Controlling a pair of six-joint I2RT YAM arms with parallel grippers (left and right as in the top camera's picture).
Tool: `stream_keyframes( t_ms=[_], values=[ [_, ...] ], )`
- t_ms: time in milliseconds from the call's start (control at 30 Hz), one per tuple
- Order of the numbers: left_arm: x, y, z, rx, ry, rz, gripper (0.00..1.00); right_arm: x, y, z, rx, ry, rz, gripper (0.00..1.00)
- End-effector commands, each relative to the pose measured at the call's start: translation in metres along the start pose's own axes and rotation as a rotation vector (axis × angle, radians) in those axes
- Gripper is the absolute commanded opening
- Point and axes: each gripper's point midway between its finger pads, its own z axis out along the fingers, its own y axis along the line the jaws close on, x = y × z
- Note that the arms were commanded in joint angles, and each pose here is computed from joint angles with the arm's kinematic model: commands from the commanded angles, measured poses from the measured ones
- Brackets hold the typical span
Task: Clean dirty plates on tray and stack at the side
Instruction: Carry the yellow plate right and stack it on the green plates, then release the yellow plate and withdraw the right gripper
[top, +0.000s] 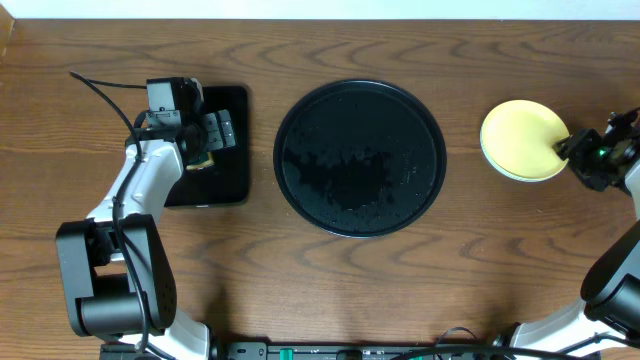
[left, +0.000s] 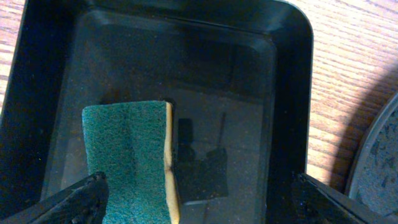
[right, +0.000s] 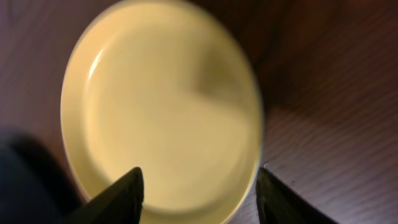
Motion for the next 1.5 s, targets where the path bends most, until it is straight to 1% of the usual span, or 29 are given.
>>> stream_keyframes(
  t_ms=[0, 100, 167, 233, 300, 333, 367, 433, 467, 667, 800, 1100, 1167, 1267, 1367, 1467],
  values=[
    [0.003, 0.002, 0.001, -0.011, 0.006, 0.004, 0.94, 0.003, 0.039, -0.008, -0.081, 0.031, -0.211, 0.59],
    [0.003, 0.002, 0.001, -0.011, 0.006, 0.004, 0.94, 0.019, 0.073, -0.007, -0.1, 0.083, -0.405, 0.63],
    [0.003, 0.002, 0.001, -0.011, 0.006, 0.004, 0.94, 0.033, 0.101, -0.003, -0.1, 0.111, -0.557, 0.72],
    [0.003, 0.002, 0.001, -0.011, 0.006, 0.004, 0.94, 0.047, 0.12, 0.001, -0.092, 0.131, -0.677, 0.76],
    [0.003, 0.002, 0.001, -0.011, 0.006, 0.004, 0.94, 0.069, 0.144, 0.007, -0.107, 0.161, -0.802, 0.81],
    [0.003, 0.002, 0.001, -0.011, 0.006, 0.004, 0.94, 0.077, 0.153, 0.009, -0.11, 0.172, -0.835, 0.84],
    [0.003, 0.002, 0.001, -0.011, 0.006, 0.004, 0.94, 0.087, 0.163, 0.012, -0.106, 0.18, -0.873, 0.99],
    [0.003, 0.002, 0.001, -0.011, 0.006, 0.004, 0.94, 0.1, 0.181, 0.015, -0.122, 0.178, -0.928, 0.99],
    [0.003, 0.002, 0.001, -0.011, 0.006, 0.004, 0.94, 0.114, 0.192, 0.017, -0.138, 0.194, -0.963, 0.99],
    [0.003, 0.002, 0.001, -0.011, 0.006, 0.004, 0.94, 0.155, 0.223, 0.018, -0.187, 0.234, -1.067, 0.99],
    [0.003, 0.002, 0.001, -0.011, 0.006, 0.004, 0.94, 0.166, 0.23, 0.018, -0.199, 0.244, -1.092, 0.99],
    [0.003, 0.002, 0.001, -0.011, 0.006, 0.004, 0.94, 0.167, 0.228, 0.019, -0.187, 0.248, -1.094, 0.99],
    [0.003, 0.002, 0.001, -0.011, 0.006, 0.004, 0.94, 0.165, 0.232, 0.011, -0.193, 0.23, -1.098, 0.99],
    [0.003, 0.002, 0.001, -0.011, 0.006, 0.004, 0.94, 0.153, 0.249, -0.024, -0.228, 0.131, -1.118, 0.99],
    [0.003, 0.002, 0.001, -0.011, 0.006, 0.004, 0.94, 0.142, 0.274, -0.093, -0.296, -0.049, -1.155, 0.99],
    [0.003, 0.002, 0.001, -0.011, 0.006, 0.004, 0.94, 0.137, 0.288, -0.171, -0.363, -0.242, -1.181, 0.99]
  ],
)
